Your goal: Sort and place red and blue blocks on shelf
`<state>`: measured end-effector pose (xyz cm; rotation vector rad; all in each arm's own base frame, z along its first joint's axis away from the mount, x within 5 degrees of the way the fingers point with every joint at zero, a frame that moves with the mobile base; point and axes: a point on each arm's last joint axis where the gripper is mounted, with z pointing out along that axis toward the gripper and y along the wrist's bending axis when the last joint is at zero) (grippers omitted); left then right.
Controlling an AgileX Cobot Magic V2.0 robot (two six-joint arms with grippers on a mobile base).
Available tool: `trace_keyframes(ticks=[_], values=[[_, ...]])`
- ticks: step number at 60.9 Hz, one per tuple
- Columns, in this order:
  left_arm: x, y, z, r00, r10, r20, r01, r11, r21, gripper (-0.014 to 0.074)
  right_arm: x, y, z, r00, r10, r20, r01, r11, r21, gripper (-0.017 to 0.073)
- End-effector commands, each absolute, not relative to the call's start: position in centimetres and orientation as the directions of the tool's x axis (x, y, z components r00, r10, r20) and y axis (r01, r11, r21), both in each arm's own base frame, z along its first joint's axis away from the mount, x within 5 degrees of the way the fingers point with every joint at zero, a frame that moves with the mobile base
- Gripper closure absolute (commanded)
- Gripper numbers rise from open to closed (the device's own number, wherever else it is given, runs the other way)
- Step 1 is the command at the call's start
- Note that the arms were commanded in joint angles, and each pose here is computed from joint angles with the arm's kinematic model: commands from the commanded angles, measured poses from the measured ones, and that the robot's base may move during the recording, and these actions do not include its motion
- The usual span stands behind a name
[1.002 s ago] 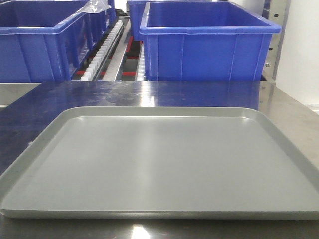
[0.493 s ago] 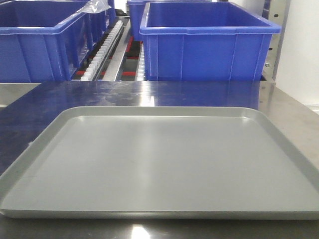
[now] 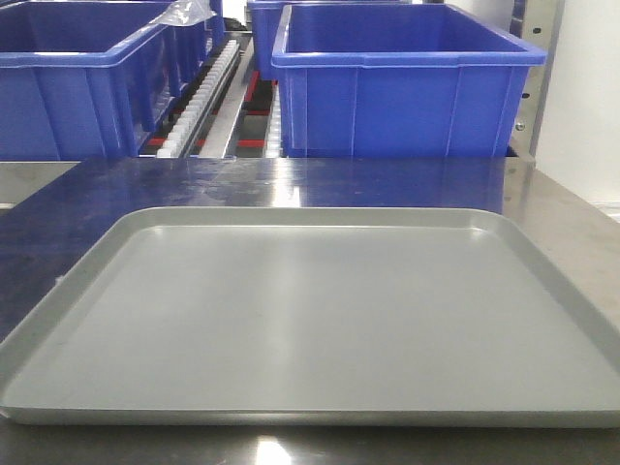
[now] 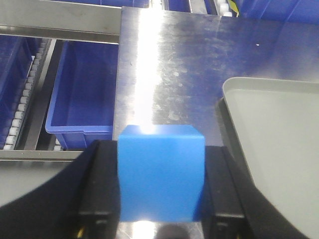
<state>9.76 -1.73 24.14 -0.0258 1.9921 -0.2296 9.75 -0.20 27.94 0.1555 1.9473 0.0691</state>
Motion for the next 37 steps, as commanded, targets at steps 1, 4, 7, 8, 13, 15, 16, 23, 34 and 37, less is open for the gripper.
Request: trace_keyframes(ticks=[1,4,7,8,13,15,16,23,34,37], values=[[10.04,-1.94,25.95,-0.314,-0.140,-0.939,0.123,0.975,-0.187,0.0468,10.02,-0.20,29.55,-0.269,0.136,-0.954,0.061,0.990,0.124,0.0510],[9.94,-1.91,26.03,-0.307,-0.140,-0.941,0.125,0.975,-0.185,0.0468,10.02,-0.20,29.55,-0.269,0.136,-0.954,0.061,0.990,0.124,0.0510],[9.88,-1.88,26.01,-0.303,-0.136,-0.943,0.126,0.975,-0.181,0.0468,10.02,-0.20,29.55,-0.269,0.136,-0.954,0.061,0.990,0.124,0.0510],[9.84,-1.87,25.97,-0.303,-0.136,-0.943,0.126,0.975,-0.181,0.0468,10.02,-0.20,29.55,-0.269,0.136,-0.954,0.061,0.990,0.124,0.0510],[9.81,-1.88,25.90,-0.299,-0.136,-0.944,0.128,0.975,-0.181,0.0468,10.02,-0.20,29.55,-0.269,0.136,-0.954,0.061,0.990,0.124,0.0510],[9.82,-1.88,25.92,-0.297,-0.135,-0.945,0.129,0.975,-0.179,0.0468,10.02,-0.20,29.55,-0.269,0.136,-0.954,0.061,0.990,0.124,0.0510],[9.82,-1.88,25.92,-0.297,-0.132,-0.946,0.129,0.976,-0.177,0.0468,10.02,-0.20,29.55,-0.269,0.136,-0.954,0.061,0.990,0.124,0.0510],[9.83,-1.84,25.93,-0.292,-0.113,-0.950,0.131,0.979,-0.157,0.0468,10.02,-0.20,29.55,-0.269,0.136,-0.954,0.061,0.990,0.124,0.0510],[9.82,-1.79,25.89,-0.294,-0.097,-0.951,0.130,0.981,-0.141,0.0468,10.02,-0.20,29.55,-0.269,0.136,-0.954,0.061,0.990,0.124,0.0510],[9.82,-1.79,25.89,-0.294,-0.097,-0.951,0.130,0.981,-0.141,0.0468,10.02,-0.20,29.55,-0.269,0.136,-0.954,0.061,0.990,0.124,0.0510]])
